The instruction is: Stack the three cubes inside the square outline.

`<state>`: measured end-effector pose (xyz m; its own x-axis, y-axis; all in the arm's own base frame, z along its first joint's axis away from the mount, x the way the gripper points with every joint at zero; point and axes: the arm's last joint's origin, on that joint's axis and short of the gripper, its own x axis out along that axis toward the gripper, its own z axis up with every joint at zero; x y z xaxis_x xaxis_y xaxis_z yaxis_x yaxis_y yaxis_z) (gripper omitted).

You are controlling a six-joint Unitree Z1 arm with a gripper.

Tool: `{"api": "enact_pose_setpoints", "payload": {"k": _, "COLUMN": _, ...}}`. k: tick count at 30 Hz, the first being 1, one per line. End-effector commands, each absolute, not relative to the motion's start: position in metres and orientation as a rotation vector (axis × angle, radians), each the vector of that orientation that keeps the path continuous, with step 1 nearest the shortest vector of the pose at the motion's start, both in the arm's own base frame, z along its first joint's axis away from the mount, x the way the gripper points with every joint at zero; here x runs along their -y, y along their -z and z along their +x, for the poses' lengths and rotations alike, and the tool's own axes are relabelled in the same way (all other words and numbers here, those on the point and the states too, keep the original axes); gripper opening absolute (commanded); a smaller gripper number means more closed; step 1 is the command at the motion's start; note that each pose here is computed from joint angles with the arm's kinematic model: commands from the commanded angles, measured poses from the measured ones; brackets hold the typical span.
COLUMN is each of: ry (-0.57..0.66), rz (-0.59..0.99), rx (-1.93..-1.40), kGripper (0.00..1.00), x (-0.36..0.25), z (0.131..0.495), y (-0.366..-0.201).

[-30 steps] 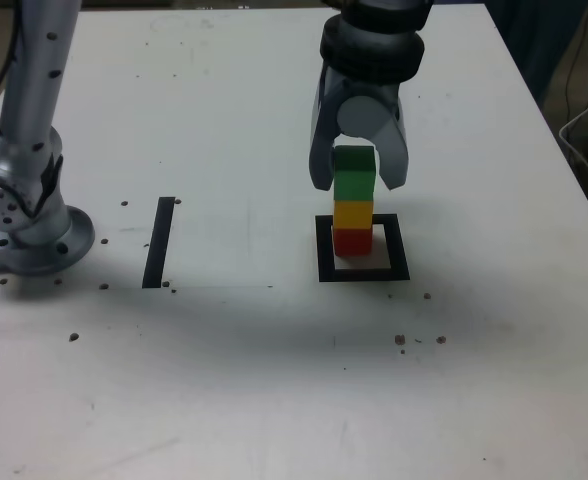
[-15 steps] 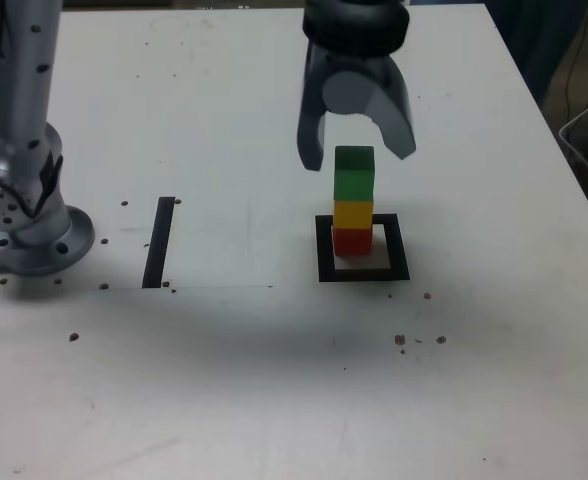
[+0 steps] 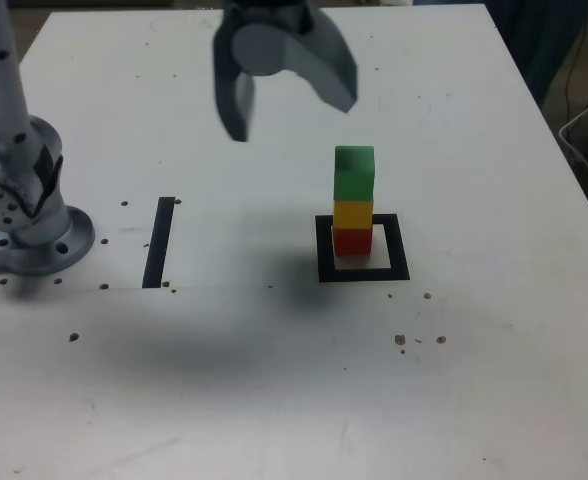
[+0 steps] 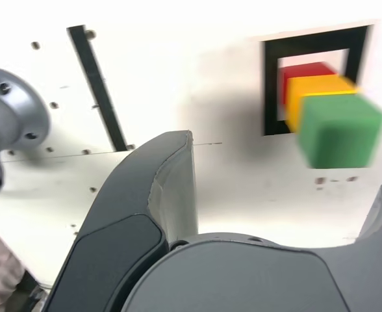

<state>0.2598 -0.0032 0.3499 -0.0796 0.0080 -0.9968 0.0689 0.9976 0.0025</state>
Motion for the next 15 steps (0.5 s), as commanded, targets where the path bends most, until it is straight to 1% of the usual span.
{"api": "enact_pose_setpoints", "payload": {"k": 1, "ry": 0.054, "rz": 0.055, "rx": -1.667, "kGripper": 0.99, "x": 0.003, "z": 0.248, "y": -0.344}}
{"api": "enact_pose_setpoints", "payload": {"k": 5, "ry": 0.052, "rz": 0.051, "rx": -1.713, "kGripper": 0.99, "x": 0.002, "z": 0.228, "y": -0.323}}
{"api": "enact_pose_setpoints", "payload": {"k": 9, "ry": 0.041, "rz": 0.05, "rx": -1.726, "kGripper": 0.99, "x": -0.001, "z": 0.204, "y": -0.3}}
{"api": "enact_pose_setpoints", "payload": {"k": 12, "ry": 0.027, "rz": 0.049, "rx": -1.735, "kGripper": 0.99, "x": -0.003, "z": 0.187, "y": -0.288}}
{"api": "enact_pose_setpoints", "payload": {"k": 15, "ry": 0.009, "rz": 0.043, "rx": -1.764, "kGripper": 0.99, "x": -0.006, "z": 0.171, "y": -0.276}}
